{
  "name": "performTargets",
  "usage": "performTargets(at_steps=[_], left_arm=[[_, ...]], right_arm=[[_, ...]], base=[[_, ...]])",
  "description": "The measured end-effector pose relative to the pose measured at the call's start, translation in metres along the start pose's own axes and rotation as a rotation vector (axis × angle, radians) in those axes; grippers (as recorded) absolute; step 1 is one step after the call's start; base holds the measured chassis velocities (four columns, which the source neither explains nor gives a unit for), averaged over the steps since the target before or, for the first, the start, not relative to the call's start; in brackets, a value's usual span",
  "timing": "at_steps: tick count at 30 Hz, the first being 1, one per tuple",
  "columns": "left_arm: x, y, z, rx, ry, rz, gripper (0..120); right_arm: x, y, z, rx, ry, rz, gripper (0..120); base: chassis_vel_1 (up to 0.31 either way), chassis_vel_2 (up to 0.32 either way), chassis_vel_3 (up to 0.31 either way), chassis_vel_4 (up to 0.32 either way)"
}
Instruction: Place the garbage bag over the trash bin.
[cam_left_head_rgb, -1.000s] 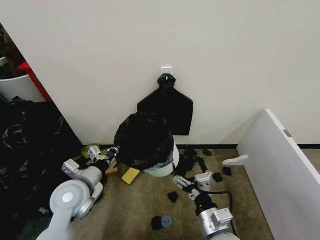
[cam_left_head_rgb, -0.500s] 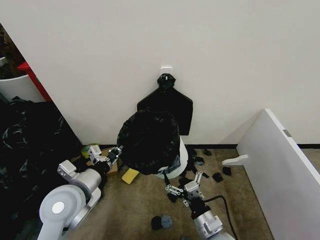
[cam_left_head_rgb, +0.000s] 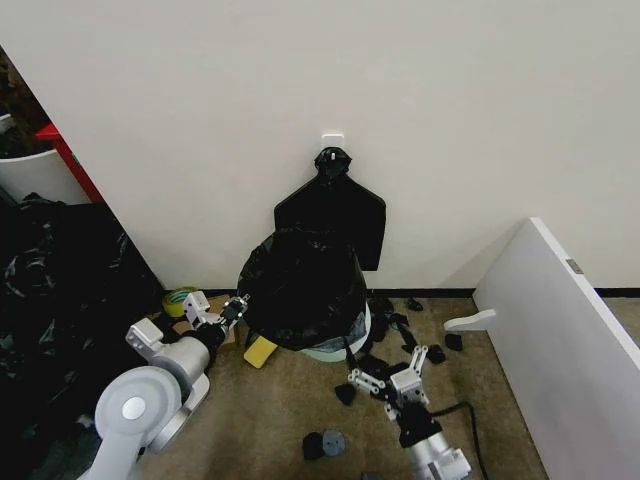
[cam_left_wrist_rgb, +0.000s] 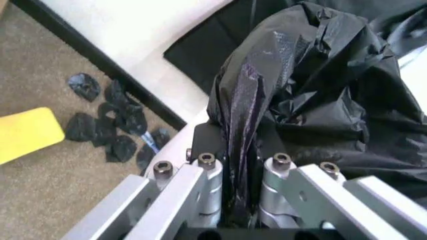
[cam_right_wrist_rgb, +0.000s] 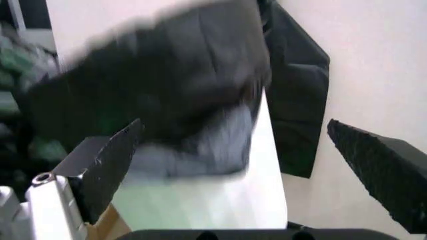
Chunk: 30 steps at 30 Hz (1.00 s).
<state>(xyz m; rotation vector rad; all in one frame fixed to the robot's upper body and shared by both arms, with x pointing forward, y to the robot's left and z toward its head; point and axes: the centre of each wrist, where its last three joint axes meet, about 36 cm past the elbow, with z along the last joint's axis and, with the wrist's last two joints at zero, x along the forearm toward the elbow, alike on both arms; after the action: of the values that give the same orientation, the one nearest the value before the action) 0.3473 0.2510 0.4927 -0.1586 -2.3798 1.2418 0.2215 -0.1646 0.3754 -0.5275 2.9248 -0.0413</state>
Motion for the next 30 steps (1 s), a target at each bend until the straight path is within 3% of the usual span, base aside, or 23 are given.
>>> performTargets(at_steps=[3,8,12,16,26,30], left_arm=[[-0.01,0.006,0.011,-0.018,0.023,-0.026,5],[-0.018,0.014,0.027,-0.071,0.057,-0.074,5],[-0.03,0.036,0.042,-0.184,0.05,-0.167,5],[-0.034,0.046,0.049,-0.238,0.034,-0.199,5],[-0.04,0.058,0.077,-0.275,0.065,-0.237,5],[-0.039,0.058,0.085,-0.283,0.066,-0.235,15]], right_arm=[[-0.01,-0.003,-0.013,-0.049,-0.041,0.044,100],[-0.033,-0.011,-0.032,-0.021,-0.089,0.164,100],[-0.049,-0.014,-0.036,0.025,-0.132,0.208,100],[-0.053,-0.011,-0.034,0.015,-0.136,0.216,100],[-0.06,-0.008,-0.029,0.007,-0.136,0.226,100],[-0.061,-0.008,-0.028,0.008,-0.132,0.226,100]], base=[[0.0,0.0,0.0,0.0],[0.0,0.0,0.0,0.0],[0.0,0.0,0.0,0.0],[0.0,0.0,0.0,0.0],[0.0,0.0,0.0,0.0],[0.0,0.0,0.0,0.0]])
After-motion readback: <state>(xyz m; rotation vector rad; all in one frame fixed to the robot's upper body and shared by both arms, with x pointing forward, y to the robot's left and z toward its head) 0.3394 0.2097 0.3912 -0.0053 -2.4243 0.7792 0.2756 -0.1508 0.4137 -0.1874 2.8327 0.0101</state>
